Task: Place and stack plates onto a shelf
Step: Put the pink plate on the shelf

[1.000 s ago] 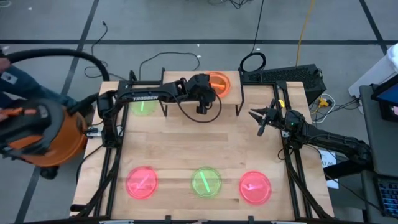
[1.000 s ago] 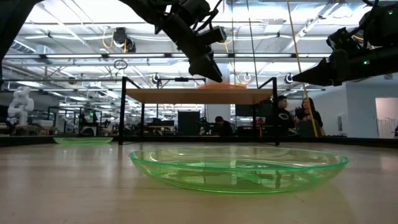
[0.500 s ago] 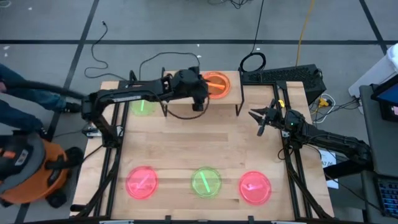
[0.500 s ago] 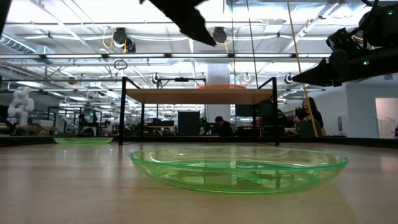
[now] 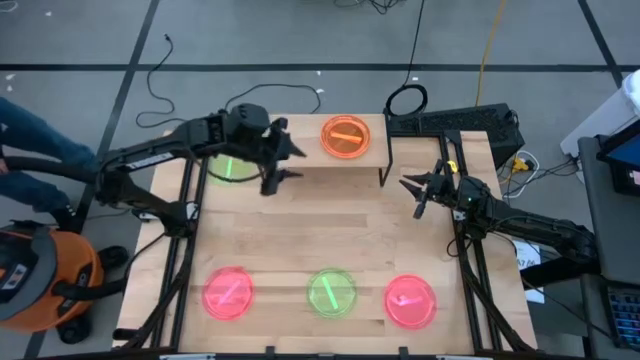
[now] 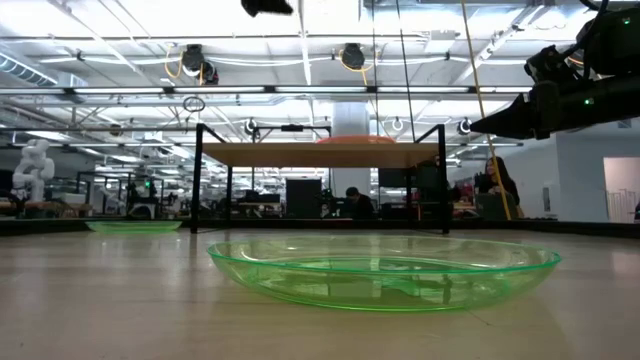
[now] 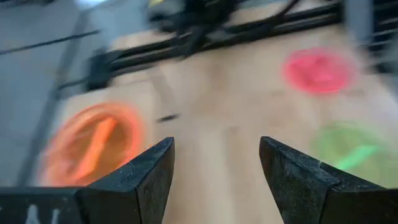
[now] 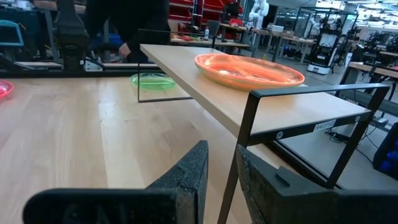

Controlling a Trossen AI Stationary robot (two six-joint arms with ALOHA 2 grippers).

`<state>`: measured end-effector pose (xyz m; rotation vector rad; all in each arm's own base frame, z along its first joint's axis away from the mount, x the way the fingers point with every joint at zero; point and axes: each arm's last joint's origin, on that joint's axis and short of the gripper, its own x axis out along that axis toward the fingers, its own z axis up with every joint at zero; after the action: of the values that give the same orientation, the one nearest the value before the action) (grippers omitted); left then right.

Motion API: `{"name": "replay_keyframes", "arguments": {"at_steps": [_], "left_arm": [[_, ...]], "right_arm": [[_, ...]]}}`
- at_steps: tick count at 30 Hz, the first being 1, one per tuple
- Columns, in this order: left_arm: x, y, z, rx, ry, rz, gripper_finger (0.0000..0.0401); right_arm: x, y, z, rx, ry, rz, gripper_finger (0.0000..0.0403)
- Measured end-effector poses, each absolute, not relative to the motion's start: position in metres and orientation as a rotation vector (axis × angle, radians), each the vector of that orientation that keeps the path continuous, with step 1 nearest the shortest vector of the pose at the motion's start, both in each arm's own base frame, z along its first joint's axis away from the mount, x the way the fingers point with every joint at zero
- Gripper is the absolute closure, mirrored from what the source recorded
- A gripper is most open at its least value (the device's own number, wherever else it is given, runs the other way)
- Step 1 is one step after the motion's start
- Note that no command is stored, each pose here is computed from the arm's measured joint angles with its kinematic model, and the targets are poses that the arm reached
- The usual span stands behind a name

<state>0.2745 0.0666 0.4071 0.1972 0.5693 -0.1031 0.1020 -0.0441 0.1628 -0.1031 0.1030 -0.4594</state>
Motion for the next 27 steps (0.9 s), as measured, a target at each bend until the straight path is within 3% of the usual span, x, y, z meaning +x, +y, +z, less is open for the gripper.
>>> {"name": "replay_keyframes", "arguments": {"at_steps": [6, 16, 23, 27], "left_arm": [[0.271, 0.052, 0.418, 0.044, 0.452, -0.359, 0.016], [0.275, 0.045, 0.416, 0.046, 0.453, -0.377, 0.016], [0.255, 0.062, 0.427, 0.039, 0.427, -0.303, 0.016], [0.234, 0.06, 0.439, 0.079, 0.309, -0.351, 0.016]], "right_arm": [[0.102, -0.044, 0.163, -0.103, 0.103, -0.46, 0.0332], [0.102, -0.044, 0.165, -0.105, 0.083, -0.461, 0.0332], [0.101, -0.043, 0.189, 0.145, -0.234, -0.422, 0.0332], [0.098, -0.041, 0.201, 0.221, -0.381, -0.382, 0.0332]]}}
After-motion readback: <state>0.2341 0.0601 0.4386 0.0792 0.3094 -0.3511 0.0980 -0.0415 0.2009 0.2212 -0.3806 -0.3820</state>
